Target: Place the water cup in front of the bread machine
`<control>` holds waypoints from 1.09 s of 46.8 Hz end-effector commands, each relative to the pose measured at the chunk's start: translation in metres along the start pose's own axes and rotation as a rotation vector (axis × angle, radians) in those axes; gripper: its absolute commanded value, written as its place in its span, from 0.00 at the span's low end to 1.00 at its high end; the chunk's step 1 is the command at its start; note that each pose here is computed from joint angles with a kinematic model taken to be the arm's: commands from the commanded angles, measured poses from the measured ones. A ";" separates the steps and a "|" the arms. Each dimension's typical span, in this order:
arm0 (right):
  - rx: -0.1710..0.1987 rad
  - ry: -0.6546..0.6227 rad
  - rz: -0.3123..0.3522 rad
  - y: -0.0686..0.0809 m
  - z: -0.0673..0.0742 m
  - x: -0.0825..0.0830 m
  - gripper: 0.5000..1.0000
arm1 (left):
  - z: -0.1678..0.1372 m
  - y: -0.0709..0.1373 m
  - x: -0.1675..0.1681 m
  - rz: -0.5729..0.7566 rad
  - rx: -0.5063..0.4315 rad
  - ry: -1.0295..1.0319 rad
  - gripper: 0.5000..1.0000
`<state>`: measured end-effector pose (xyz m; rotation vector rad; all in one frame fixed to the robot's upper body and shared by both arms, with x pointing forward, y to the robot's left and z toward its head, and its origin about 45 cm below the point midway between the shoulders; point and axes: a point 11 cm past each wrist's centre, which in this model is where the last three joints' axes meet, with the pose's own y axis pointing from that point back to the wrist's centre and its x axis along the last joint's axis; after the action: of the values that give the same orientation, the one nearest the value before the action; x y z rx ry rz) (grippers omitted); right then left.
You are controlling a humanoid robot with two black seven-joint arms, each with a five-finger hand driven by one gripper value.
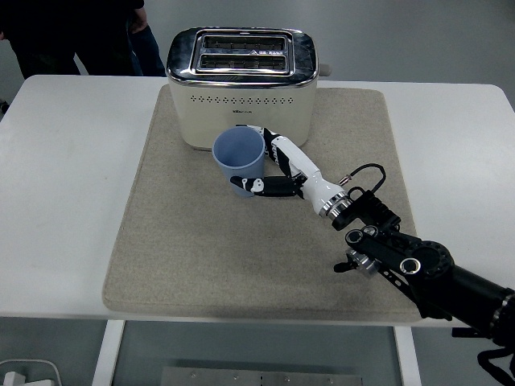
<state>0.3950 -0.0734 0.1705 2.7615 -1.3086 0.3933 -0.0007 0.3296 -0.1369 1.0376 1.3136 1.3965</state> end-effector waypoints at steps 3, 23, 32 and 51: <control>0.002 -0.001 -0.002 0.000 0.000 -0.001 0.83 | 0.000 0.000 0.000 0.001 0.000 0.000 1.00; 0.047 -0.018 -0.029 -0.001 -0.017 -0.004 0.83 | 0.000 0.000 0.000 0.000 0.000 0.000 1.00; 0.026 0.007 -0.001 0.006 -0.012 0.015 0.83 | 0.000 0.000 0.000 0.000 0.000 0.000 1.00; 0.010 0.075 0.051 0.044 -0.017 0.079 0.83 | 0.000 0.000 0.000 0.000 0.000 0.000 1.00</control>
<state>0.4053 -0.1427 0.1999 2.7158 -1.3600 0.4828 -0.0007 0.3296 -0.1369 1.0373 1.3137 1.3967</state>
